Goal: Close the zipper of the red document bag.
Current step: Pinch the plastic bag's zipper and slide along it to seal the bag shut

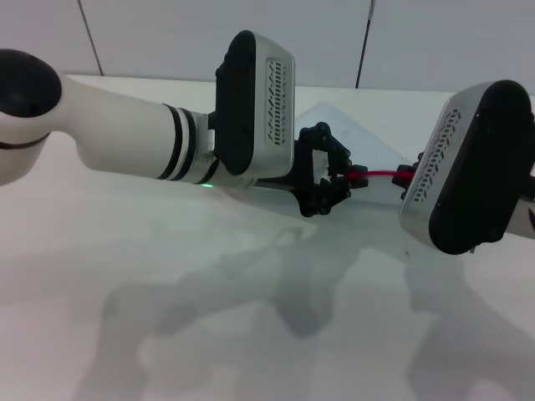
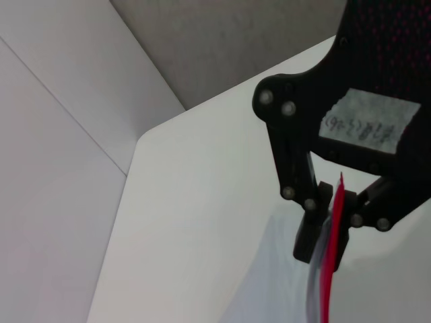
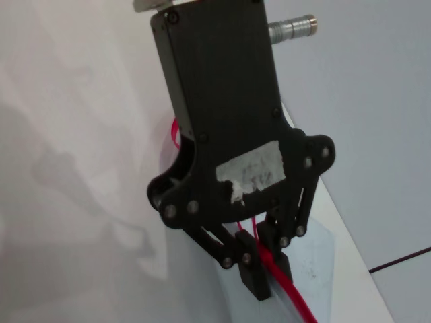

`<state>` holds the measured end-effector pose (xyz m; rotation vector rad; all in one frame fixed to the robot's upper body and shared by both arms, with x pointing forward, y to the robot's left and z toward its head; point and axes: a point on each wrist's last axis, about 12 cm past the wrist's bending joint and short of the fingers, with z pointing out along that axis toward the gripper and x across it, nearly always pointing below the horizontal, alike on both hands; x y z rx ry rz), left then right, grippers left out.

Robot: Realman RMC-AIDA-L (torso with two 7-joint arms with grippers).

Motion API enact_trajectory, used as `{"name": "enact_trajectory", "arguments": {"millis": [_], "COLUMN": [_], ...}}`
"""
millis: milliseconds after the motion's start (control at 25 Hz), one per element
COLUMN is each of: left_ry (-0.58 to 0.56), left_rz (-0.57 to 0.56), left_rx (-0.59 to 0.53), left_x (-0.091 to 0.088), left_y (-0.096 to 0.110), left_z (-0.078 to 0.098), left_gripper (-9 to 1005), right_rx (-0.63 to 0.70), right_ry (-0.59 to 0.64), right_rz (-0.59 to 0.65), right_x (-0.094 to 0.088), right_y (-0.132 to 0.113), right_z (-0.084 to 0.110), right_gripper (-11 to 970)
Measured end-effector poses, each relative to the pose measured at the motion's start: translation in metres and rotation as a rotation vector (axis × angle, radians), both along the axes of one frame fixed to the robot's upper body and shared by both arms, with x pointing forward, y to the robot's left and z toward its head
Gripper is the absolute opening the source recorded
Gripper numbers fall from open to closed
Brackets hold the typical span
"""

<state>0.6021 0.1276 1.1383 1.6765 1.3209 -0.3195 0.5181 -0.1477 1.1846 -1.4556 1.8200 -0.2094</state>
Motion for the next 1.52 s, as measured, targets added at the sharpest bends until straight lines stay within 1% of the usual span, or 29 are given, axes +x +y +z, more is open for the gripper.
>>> {"name": "enact_trajectory", "arguments": {"millis": [240,440,840,1240,1320,1520], "left_ry": [0.010,0.026,0.067,0.075,0.071,0.067], "left_rz": [0.022,0.077,0.239,0.360,0.376,0.386], "left_rx": [-0.008,-0.032,-0.082,-0.130,-0.138,-0.144], "left_x": [-0.001,-0.002,-0.006,-0.013,-0.015,-0.016], "left_y": [0.006,0.017,0.061,0.099,0.106,0.109], "left_z": [-0.003,-0.009,-0.022,-0.024,-0.023,-0.022], "left_gripper": [83,84,85,86,87,87], "right_rx": [0.003,0.010,0.023,0.028,0.027,0.027], "right_ry": [-0.002,-0.005,-0.032,-0.050,-0.055,-0.055], "right_rz": [-0.015,-0.060,-0.157,-0.230,-0.235,-0.240], "right_x": [0.002,0.004,0.011,0.016,0.017,0.017], "right_y": [-0.003,-0.016,-0.044,-0.066,-0.068,-0.070], "right_z": [0.001,0.004,0.012,0.015,0.016,0.016], "right_gripper": [40,39,39,38,38,38]}}
